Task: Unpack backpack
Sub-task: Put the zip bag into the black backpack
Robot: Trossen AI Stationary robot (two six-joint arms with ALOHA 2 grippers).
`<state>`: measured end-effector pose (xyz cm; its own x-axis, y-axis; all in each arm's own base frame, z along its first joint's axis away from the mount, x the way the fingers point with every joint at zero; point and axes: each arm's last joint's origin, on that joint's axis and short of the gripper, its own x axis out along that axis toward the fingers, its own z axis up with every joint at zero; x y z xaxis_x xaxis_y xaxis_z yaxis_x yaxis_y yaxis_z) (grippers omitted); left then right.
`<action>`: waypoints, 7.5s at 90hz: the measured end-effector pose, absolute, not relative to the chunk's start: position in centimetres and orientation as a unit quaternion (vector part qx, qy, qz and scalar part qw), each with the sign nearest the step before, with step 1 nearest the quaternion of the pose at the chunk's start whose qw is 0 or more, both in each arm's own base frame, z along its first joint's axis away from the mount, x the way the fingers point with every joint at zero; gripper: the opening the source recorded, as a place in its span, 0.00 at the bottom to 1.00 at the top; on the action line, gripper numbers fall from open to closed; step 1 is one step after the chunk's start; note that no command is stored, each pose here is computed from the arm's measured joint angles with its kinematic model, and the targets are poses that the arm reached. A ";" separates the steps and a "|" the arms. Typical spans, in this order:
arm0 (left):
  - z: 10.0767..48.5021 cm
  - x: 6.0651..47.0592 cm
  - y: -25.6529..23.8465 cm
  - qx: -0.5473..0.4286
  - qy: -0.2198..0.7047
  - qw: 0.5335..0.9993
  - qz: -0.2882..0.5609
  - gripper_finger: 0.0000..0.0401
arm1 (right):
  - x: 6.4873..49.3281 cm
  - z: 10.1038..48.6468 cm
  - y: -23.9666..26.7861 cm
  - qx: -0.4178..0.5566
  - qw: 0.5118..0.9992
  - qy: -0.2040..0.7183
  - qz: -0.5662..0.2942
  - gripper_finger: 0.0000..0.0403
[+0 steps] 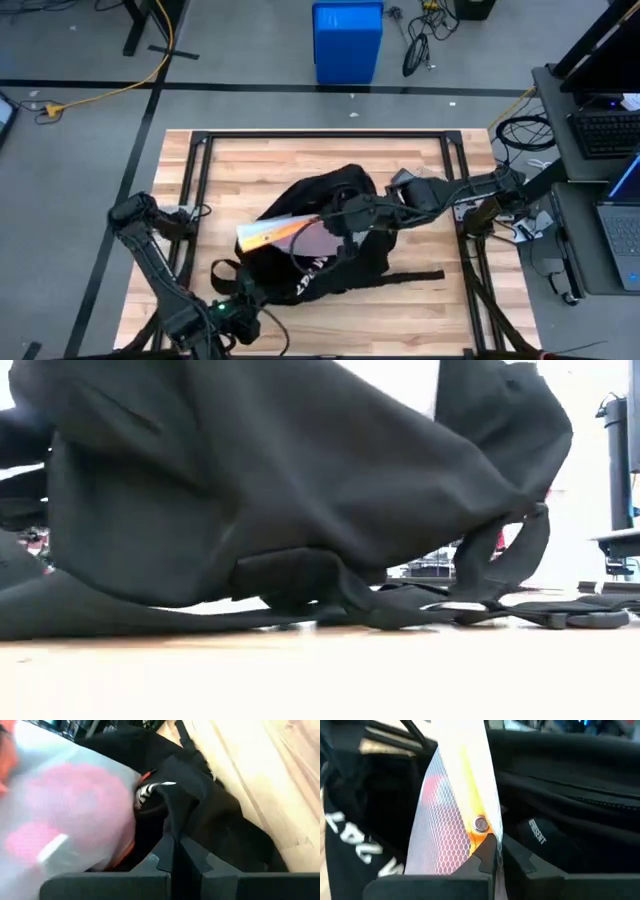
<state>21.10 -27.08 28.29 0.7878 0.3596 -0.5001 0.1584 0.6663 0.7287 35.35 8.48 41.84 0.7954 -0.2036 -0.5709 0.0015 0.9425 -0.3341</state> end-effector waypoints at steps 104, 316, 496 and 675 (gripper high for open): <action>27.8 25.2 -23.9 0.390 0.367 0.844 0.016 0.00 | 35.3 47.9 6.9 -0.131 0.984 0.084 -0.085 0.00; 31.1 23.5 -24.5 0.413 0.312 0.853 0.063 0.00 | 36.9 42.7 8.5 -0.122 0.934 0.294 0.162 0.66; 31.6 32.9 -12.5 0.248 0.371 0.873 0.196 0.00 | 29.2 39.1 -7.4 0.106 0.834 0.280 0.464 0.53; 30.9 32.0 -11.0 0.197 0.413 0.854 0.246 0.00 | 21.2 20.5 15.7 0.015 0.949 0.282 -0.142 0.53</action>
